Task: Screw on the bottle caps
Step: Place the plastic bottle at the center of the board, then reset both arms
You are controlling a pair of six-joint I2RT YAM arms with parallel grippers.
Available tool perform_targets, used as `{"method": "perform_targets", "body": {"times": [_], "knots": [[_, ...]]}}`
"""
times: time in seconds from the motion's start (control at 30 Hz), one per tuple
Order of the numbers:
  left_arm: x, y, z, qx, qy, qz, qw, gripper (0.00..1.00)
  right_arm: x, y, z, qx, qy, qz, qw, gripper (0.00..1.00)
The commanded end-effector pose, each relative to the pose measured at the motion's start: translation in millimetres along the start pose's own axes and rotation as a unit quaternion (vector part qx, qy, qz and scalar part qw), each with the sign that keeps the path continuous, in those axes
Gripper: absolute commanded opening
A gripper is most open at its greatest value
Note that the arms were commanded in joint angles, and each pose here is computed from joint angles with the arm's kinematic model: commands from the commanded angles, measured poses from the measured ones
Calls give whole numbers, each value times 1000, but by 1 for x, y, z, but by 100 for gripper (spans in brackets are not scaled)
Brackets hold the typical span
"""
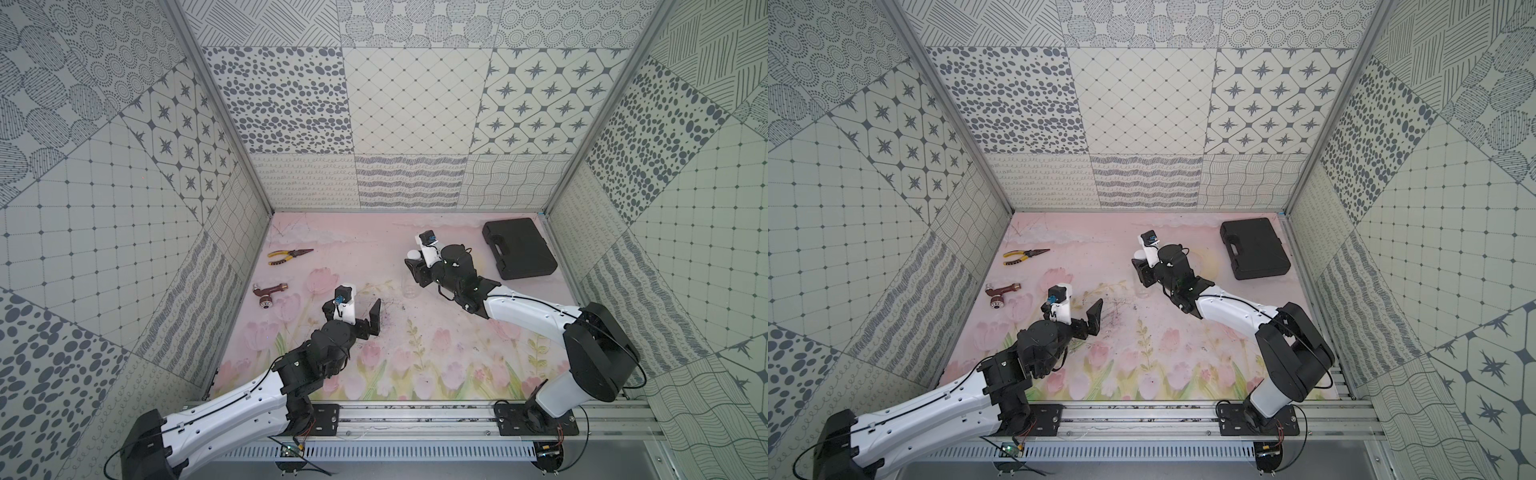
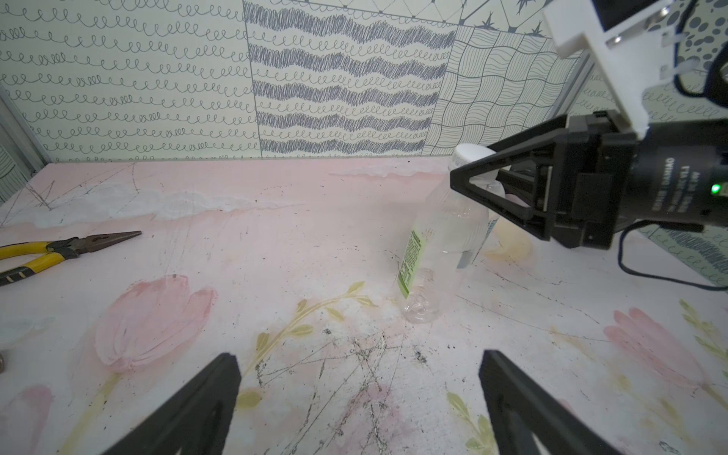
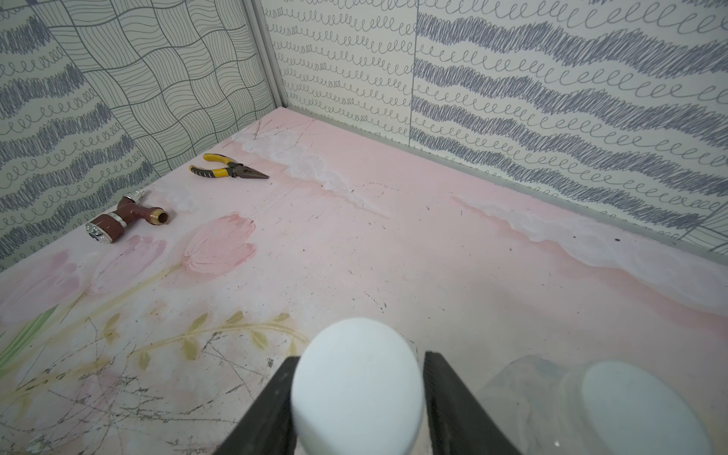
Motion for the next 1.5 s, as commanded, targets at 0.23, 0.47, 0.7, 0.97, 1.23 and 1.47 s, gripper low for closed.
{"method": "perform_targets", "body": {"times": [0.23, 0.47, 0.7, 0.97, 1.23, 1.47], "knots": [[5, -1, 7, 16, 4, -11, 1000, 100, 14, -5, -7, -15, -19, -16, 1000, 66], [8, -3, 7, 14, 3, -15, 1000, 100, 34, -15, -12, -2, -36, -10, 999, 77], [20, -3, 1, 7, 22, -22, 999, 100, 54, -29, -15, 15, -38, -3, 999, 80], [40, 0, 0, 22, 35, -21, 999, 100, 86, -63, -22, 6, -35, -23, 999, 97], [72, 3, 13, 64, 35, -6, 997, 100, 102, -126, -45, -56, -17, -51, 997, 97], [97, 1, 25, 115, 72, -39, 990, 100, 92, -188, -75, -162, -34, -55, 985, 97]]}}
Point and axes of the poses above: each gripper's point midway between its finger pads, its own y axis out along the fingers, its own z axis along the line the jaws close on, x = y × z, the point moved 2 cm from there along -y, back along the fingers, and after that the axes turned 8 degrees about -y, right-handed, at the moved point
